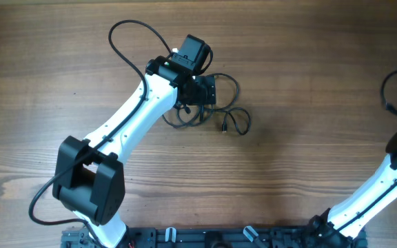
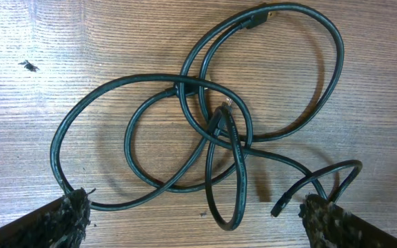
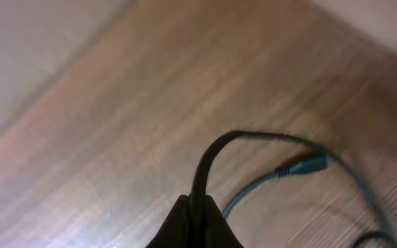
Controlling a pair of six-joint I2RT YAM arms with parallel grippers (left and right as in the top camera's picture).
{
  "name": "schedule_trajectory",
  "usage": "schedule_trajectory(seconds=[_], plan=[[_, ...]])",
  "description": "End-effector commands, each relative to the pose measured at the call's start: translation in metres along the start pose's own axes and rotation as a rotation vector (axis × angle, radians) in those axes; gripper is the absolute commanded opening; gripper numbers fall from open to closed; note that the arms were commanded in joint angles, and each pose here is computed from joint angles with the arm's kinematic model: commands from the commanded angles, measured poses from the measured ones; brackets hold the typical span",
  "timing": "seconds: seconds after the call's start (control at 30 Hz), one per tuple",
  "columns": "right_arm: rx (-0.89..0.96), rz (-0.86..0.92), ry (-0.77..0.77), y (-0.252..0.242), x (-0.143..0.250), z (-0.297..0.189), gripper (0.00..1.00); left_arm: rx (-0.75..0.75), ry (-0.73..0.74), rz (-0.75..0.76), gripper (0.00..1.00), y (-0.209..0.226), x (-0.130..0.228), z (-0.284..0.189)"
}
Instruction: Untangle cables
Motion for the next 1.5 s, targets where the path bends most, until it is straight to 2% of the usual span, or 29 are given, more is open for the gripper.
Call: schedule_trajectory(seconds=[0.0, 0.07, 0.1, 0.13, 0.23, 0.33, 0.43, 0.5, 0.6, 0.63, 0.7, 0.77, 0.87, 0.9, 0.93, 1.03, 1.13, 1.27, 1.37, 1.47], plan=[[-0.044, 0.026, 0.039, 0.003, 0.004, 0.002, 0.44, 0.012, -0.010, -0.012, 1.00, -0.001, -0.001, -0.004], [-0.114, 0.031, 0.090, 0.010, 0.009, -0.002, 0.82, 0.012, -0.010, -0.012, 1.00, -0.001, -0.001, -0.004], [-0.140, 0.037, 0.111, 0.013, 0.011, -0.005, 0.94, 0.012, -0.011, -0.012, 1.00, -0.001, -0.001, -0.004], [-0.128, 0.061, 0.124, 0.013, 0.011, -0.012, 1.00, 0.012, -0.010, -0.012, 1.00, -0.001, -0.001, -0.004], [0.080, 0.225, 0.111, -0.005, 0.015, -0.028, 1.00, 0.012, -0.010, -0.012, 1.00, -0.001, -0.001, -0.004], [0.081, 0.233, 0.166, -0.001, 0.020, -0.054, 1.00, 0.023, -0.007, -0.012, 1.00, -0.002, -0.001, -0.004], [0.038, 0.255, 0.245, 0.003, 0.024, -0.101, 1.00, 0.039, -0.003, -0.019, 1.00, -0.003, -0.001, -0.004], [0.062, 0.208, 0.304, -0.001, 0.033, -0.122, 1.00, 0.059, 0.001, -0.019, 1.00, -0.005, 0.000, -0.004], [-0.196, 0.034, 0.508, 0.028, 0.062, -0.130, 0.94, 0.076, -0.008, -0.020, 1.00, -0.007, -0.002, -0.004], [-0.314, -0.034, 0.572, 0.050, 0.076, -0.135, 0.93, 0.121, 0.000, -0.085, 1.00, -0.008, -0.003, -0.005], [-0.380, -0.149, 0.631, 0.084, 0.103, -0.138, 0.93, 0.173, 0.030, -0.264, 1.00, 0.005, -0.005, -0.012], [-0.425, -0.275, 0.685, 0.118, 0.134, -0.142, 0.93, 0.169, 0.037, -0.383, 0.99, 0.029, -0.006, -0.021], [-0.545, -0.572, 0.760, 0.177, 0.203, -0.160, 0.95, 0.067, 0.083, -0.608, 0.98, 0.088, 0.004, -0.029], [-0.588, -0.697, 0.794, 0.198, 0.236, -0.169, 0.96, 0.055, 0.094, -0.688, 0.97, 0.114, 0.007, -0.029], [-0.585, -0.740, 0.805, 0.205, 0.251, -0.173, 0.96, 0.061, 0.096, -0.722, 0.94, 0.129, 0.009, -0.030], [-0.528, -0.894, 0.853, 0.232, 0.317, -0.190, 0.96, 0.063, 0.103, -0.657, 0.83, 0.152, 0.013, -0.032], [-0.445, -0.921, 0.841, 0.245, 0.354, -0.198, 0.96, 0.064, 0.135, -0.556, 0.82, 0.150, 0.019, -0.032], [-0.284, -0.743, 0.710, 0.252, 0.348, -0.188, 0.99, 0.129, 0.146, -0.452, 0.81, 0.141, 0.022, -0.026], [-0.285, -0.675, 0.669, 0.253, 0.332, -0.179, 1.00, 0.211, 0.161, -0.406, 0.74, 0.117, 0.028, -0.007], [-0.320, -0.693, 0.697, 0.252, 0.329, -0.179, 1.00, 0.227, 0.164, -0.342, 0.69, 0.092, 0.038, 0.016]])
Point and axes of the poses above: each gripper's point midway between its finger pads, its own z axis out along the fingers, its own y axis along the line the jaws close on, x = y × z, the point moved 8 cm from there along -z, back along the fingers, and after that the axes turned 15 degrees about z, right-handed, at the moved point
